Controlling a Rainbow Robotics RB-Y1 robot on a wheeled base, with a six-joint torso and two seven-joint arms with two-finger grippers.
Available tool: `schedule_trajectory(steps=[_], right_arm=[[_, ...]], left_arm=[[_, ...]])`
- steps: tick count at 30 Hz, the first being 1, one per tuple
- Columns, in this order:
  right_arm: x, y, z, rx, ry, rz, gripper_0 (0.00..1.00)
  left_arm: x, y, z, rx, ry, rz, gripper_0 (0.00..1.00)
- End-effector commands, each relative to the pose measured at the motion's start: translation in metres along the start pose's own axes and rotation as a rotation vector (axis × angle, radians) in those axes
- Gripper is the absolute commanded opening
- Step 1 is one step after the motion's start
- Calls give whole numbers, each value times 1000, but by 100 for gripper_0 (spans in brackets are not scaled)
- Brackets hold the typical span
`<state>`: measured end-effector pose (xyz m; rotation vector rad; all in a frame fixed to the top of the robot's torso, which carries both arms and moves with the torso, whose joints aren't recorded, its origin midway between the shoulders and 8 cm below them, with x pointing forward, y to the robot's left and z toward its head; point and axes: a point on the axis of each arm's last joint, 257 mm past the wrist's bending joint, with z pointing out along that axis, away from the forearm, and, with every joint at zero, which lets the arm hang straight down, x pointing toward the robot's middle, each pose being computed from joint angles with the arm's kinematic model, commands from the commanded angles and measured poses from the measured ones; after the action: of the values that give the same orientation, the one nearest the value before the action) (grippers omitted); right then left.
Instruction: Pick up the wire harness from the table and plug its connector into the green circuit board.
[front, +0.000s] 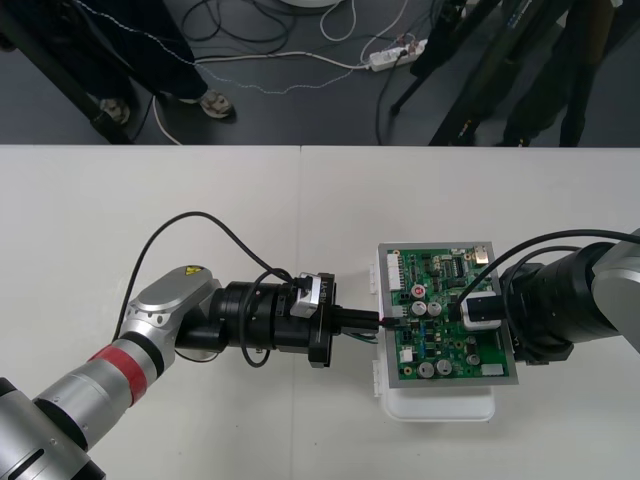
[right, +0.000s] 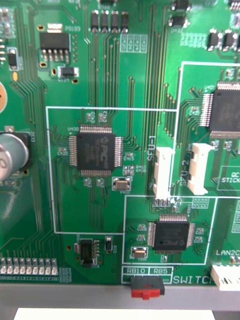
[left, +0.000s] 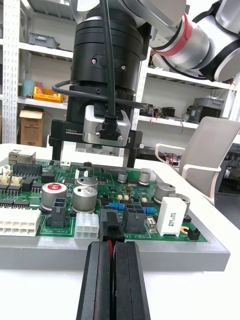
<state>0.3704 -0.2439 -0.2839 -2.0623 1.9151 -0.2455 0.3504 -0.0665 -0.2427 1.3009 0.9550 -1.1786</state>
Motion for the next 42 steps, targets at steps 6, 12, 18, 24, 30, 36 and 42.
schedule_trajectory(steps=[6,12,18,24,30,36,42], right_arm=[[-30,-5,-9,13,-67,-26,100],[-28,-9,-11,23,-66,-27,100],[-21,-15,-15,37,-57,-25,100],[3,-19,-23,39,-16,-31,100],[32,-22,-37,21,-29,25,100],[62,-28,-63,18,-63,32,100],[71,-45,-104,93,-171,21,100]], left_arm=[[-20,-1,39,44,-41,16,0],[-16,2,29,35,-25,13,90],[-7,5,5,15,7,9,96],[-12,-1,-22,19,10,13,96],[-14,-5,-57,9,50,29,96],[-24,-11,-90,-12,75,59,96],[-42,-6,-126,-17,165,130,96]])
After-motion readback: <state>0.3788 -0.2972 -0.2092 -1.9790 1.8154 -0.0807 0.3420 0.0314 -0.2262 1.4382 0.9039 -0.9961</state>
